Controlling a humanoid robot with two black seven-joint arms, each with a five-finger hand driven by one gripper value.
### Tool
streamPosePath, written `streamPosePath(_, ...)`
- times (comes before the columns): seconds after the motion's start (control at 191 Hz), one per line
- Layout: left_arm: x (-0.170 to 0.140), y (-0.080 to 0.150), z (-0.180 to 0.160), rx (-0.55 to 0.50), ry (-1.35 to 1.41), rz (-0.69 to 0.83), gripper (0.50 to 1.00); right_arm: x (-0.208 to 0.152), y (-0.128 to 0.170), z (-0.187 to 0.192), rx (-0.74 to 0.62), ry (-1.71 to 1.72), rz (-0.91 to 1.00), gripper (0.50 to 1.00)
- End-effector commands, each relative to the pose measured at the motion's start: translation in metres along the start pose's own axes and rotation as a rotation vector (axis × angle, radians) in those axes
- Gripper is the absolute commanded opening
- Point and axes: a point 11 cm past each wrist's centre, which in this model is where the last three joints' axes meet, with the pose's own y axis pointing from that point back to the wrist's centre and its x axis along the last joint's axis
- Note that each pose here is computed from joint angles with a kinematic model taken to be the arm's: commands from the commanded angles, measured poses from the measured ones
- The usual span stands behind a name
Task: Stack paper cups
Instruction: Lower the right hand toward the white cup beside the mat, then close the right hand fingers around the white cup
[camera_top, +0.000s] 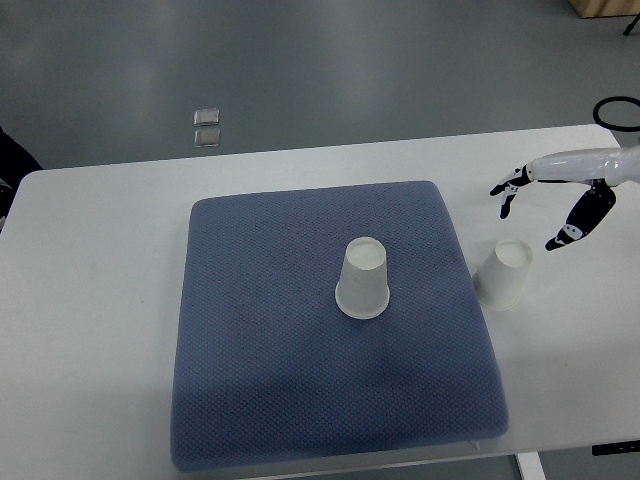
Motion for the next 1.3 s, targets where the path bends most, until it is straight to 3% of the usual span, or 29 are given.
streamPosePath(0.0,0.0,0.0,0.0,0.0,0.0,0.0,1.0,0.001,-0.006,-0.004,0.003,0.028,0.007,0.911)
streamPosePath(0.35,0.0,0.0,0.0,-0.001,0.0,0.0,1.0,-0.035,-0.026,-0.001,0.0,0.101,-0.047,0.909)
streamPosePath(0.586,0.0,0.0,0.0,0.0,0.0,0.0,1.0,-0.034,-0.034,0.002,-0.006,0.108,-0.032,0.909)
streamPosePath(1.297,0.0,0.0,0.0,-0.001,0.0,0.0,1.0,-0.08,-0.061,0.027,-0.048,0.074,0.0,0.895)
